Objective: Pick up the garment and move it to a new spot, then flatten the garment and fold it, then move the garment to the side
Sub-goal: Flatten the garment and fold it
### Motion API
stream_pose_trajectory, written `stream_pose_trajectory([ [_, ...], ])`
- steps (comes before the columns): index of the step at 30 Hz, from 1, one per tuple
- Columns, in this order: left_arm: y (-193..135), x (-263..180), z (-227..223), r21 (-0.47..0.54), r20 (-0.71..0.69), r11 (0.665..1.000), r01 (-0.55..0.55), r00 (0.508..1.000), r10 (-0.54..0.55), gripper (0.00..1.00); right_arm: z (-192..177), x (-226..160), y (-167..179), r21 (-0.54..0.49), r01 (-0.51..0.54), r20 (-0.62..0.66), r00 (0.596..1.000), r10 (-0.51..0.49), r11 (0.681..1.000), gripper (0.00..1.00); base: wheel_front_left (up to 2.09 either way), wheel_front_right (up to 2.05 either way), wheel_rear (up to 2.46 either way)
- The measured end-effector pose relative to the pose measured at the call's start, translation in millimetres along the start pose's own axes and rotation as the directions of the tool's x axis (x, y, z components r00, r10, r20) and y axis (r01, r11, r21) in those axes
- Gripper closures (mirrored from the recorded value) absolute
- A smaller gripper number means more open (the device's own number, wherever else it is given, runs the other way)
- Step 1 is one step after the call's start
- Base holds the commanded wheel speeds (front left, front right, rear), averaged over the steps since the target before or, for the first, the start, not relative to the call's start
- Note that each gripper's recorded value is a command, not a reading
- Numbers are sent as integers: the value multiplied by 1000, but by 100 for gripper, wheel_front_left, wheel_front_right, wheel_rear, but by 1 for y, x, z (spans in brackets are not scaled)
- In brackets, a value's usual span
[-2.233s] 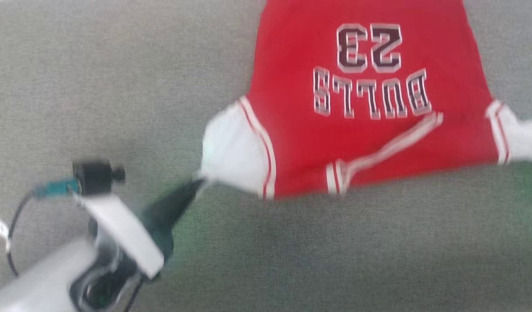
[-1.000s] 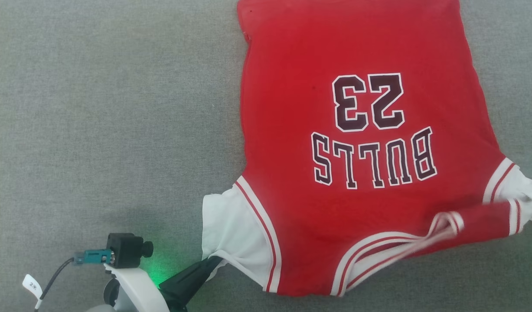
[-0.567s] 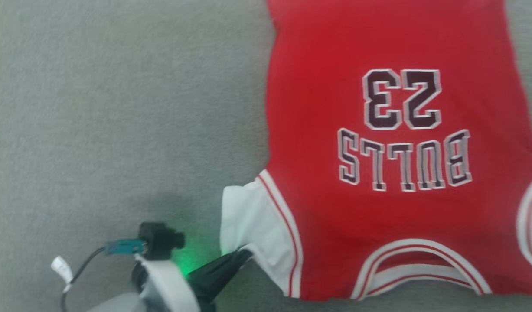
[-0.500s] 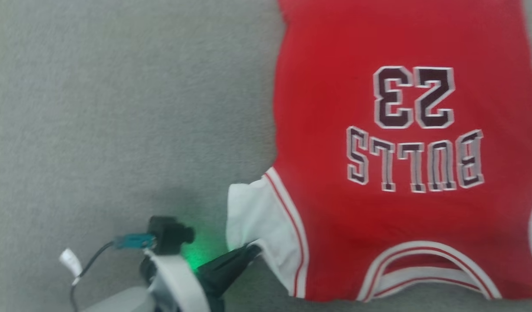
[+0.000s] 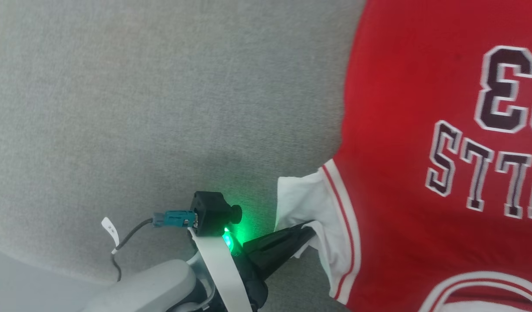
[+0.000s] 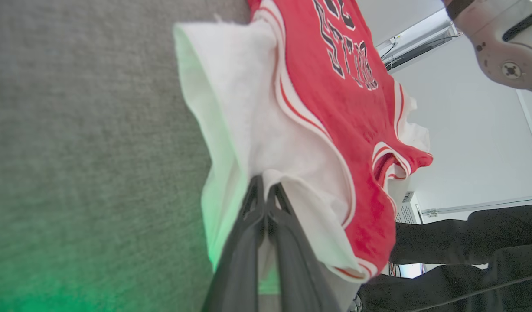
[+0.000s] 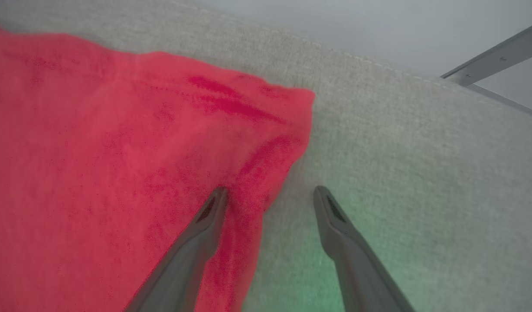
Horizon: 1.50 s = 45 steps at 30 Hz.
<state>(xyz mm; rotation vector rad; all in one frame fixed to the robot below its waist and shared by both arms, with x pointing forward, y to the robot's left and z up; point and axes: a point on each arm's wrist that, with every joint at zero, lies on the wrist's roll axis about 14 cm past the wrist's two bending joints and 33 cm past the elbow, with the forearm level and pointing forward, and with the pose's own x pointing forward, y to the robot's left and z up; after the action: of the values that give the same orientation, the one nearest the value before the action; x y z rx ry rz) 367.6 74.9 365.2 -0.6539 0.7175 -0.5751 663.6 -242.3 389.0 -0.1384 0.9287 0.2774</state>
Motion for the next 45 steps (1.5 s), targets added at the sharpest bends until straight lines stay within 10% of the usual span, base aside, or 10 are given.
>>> stream_pose_trajectory([
  [5,7,2,-1,-15,8,1000,-13,1000,13,100,-2,32,2,53,7,-82,997,-2,999,0,0,0,0],
  [8,9,3,-1,-17,10,1000,-14,1000,14,100,1,39,1,51,20,-80,997,-16,999,100,0,0,0],
  [24,3,-20,26,46,122,998,-39,992,34,100,-35,-55,1,32,-33,8,999,33,999,100,0,0,0],
  [45,-13,-35,57,113,219,993,-19,976,-7,100,-291,-190,91,209,-286,-320,884,342,935,100,0,0,0],
])
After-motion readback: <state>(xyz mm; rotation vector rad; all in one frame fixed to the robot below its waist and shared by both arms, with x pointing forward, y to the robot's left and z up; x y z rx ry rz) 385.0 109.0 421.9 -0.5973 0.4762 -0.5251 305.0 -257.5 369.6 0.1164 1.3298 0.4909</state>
